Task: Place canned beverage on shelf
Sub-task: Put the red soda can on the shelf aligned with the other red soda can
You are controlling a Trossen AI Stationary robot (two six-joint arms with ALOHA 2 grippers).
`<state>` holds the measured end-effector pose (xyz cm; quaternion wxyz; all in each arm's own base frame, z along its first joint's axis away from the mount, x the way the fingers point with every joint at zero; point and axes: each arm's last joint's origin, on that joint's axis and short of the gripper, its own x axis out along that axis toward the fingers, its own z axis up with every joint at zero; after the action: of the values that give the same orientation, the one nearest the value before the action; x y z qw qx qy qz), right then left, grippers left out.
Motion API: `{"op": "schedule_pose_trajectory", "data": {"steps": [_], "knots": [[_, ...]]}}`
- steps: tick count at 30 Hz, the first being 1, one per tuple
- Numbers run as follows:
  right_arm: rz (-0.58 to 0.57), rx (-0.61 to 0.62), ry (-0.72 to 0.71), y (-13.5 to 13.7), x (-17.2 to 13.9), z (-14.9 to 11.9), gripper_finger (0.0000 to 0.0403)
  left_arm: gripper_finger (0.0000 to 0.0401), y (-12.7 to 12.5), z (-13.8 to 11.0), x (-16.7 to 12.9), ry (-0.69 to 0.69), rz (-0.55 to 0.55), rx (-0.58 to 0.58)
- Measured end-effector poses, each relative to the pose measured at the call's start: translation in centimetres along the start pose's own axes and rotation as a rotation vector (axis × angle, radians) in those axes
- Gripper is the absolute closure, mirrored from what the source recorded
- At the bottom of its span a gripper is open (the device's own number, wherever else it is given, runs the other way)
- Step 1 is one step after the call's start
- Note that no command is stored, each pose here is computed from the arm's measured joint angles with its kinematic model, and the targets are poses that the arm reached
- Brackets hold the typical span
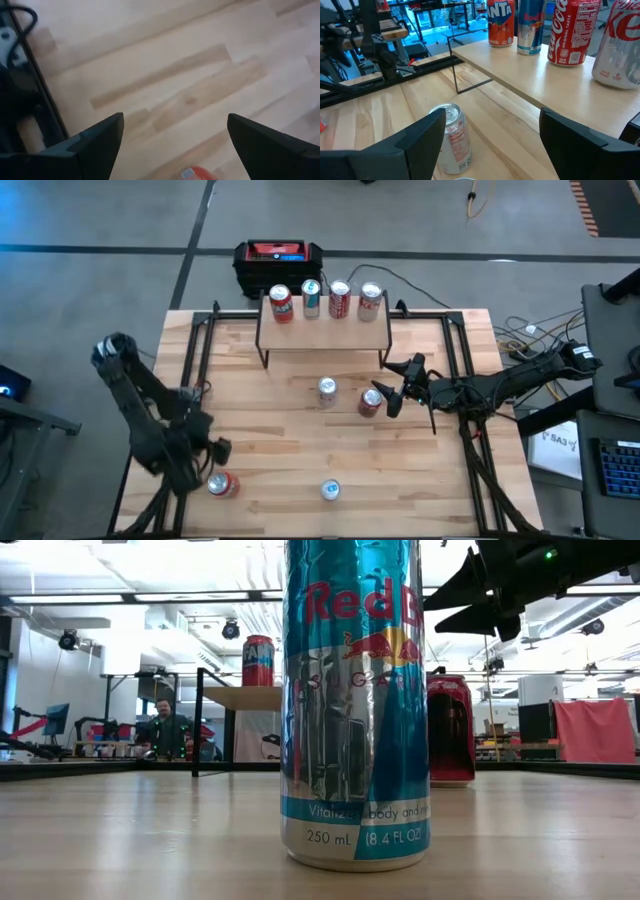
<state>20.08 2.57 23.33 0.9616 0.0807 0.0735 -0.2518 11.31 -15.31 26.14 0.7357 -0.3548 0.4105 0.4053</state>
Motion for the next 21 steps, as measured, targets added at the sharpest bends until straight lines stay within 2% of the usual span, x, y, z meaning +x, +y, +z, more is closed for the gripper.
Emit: {"op": "schedule_pose_trajectory", "data": {"steps": [12,21], "knots": [[0.0,0.0,0.0,0.0,0.0,0.0,0.0103,0.0062,-5.8,-7.9,-0.4,-0.158,0.147,0.049],[0.0,0.0,0.0,0.0,0.0,0.0,0.0103,0.0062,-9.3,-12.0,0.5,-0.152,0.166,0.02]]}}
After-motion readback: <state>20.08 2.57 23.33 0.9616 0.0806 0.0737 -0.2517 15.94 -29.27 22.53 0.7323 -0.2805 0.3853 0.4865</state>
